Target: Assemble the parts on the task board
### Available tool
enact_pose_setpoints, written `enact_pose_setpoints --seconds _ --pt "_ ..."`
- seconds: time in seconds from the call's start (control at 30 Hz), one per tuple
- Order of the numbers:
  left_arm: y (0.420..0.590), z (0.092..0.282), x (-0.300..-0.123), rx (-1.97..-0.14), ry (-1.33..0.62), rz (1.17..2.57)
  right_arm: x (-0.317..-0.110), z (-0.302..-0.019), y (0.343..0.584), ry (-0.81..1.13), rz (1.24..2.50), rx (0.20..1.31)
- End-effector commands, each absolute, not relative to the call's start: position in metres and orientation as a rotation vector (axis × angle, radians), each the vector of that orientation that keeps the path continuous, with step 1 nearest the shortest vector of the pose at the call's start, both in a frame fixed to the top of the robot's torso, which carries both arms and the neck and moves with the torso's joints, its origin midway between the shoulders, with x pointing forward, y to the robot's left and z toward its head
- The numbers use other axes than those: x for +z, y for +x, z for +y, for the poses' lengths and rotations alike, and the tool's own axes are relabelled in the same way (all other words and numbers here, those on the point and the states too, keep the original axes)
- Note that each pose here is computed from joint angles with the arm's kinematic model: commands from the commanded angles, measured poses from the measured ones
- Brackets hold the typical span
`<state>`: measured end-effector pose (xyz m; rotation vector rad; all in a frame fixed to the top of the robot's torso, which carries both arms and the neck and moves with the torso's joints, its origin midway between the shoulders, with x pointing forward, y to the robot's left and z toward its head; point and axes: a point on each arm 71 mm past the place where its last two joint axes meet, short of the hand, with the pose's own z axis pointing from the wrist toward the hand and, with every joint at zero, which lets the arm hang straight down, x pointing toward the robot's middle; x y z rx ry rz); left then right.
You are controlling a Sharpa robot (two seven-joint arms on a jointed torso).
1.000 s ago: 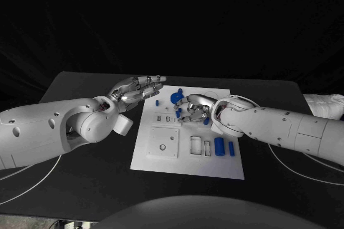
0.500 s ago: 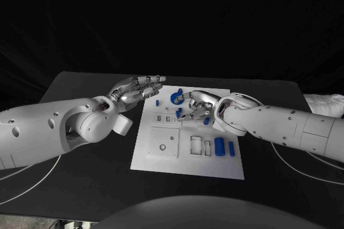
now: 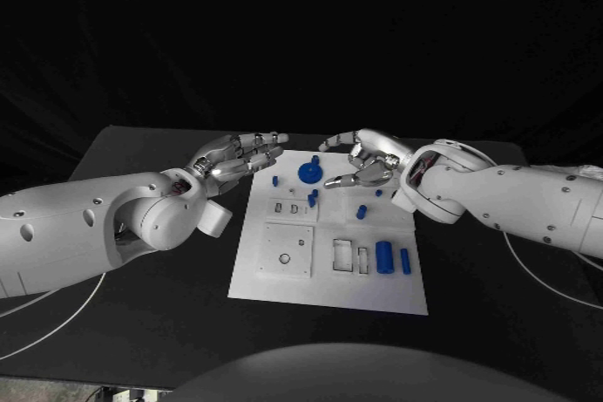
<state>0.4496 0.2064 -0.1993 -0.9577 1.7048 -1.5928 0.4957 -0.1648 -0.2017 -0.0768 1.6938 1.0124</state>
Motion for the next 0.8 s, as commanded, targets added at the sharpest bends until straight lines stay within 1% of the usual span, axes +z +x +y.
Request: enact_pose_setpoints --seconds 0.03,0.13,0.17,0.27,0.33,0.43,0.5,0.67,0.8 --pt "0.452 0.206 -0.199 -1.538 -0.945 1.693 -0.189 -0.177 0.495 -0.004 1.621 1.055" --pt "0.453 0.205 -0.197 -1.485 -0.91 1.691 -0.18 -0.198 0.496 0.041 1.596 1.035" --pt "0.454 0.204 -0.193 -1.449 -0.876 1.686 -0.177 -0.209 0.496 0.064 1.589 1.018" --pt "0.457 0.204 -0.185 -1.374 -0.809 1.688 -0.174 -0.224 0.495 0.103 1.588 0.983" --pt "0.462 0.205 -0.176 -1.306 -0.743 1.699 -0.173 -0.233 0.494 0.127 1.589 0.962" --pt "0.474 0.206 -0.157 -1.206 -0.621 1.712 -0.172 -0.242 0.492 0.151 1.588 0.939" --pt "0.48 0.204 -0.147 -1.122 -0.527 1.772 -0.173 -0.245 0.492 0.159 1.594 0.93" --pt "0.494 0.192 -0.126 -0.84 -0.222 2.016 -0.175 -0.247 0.491 0.169 1.631 0.914" --pt "0.502 0.182 -0.115 -0.605 -0.009 2.127 -0.178 -0.246 0.49 0.164 1.66 0.909"
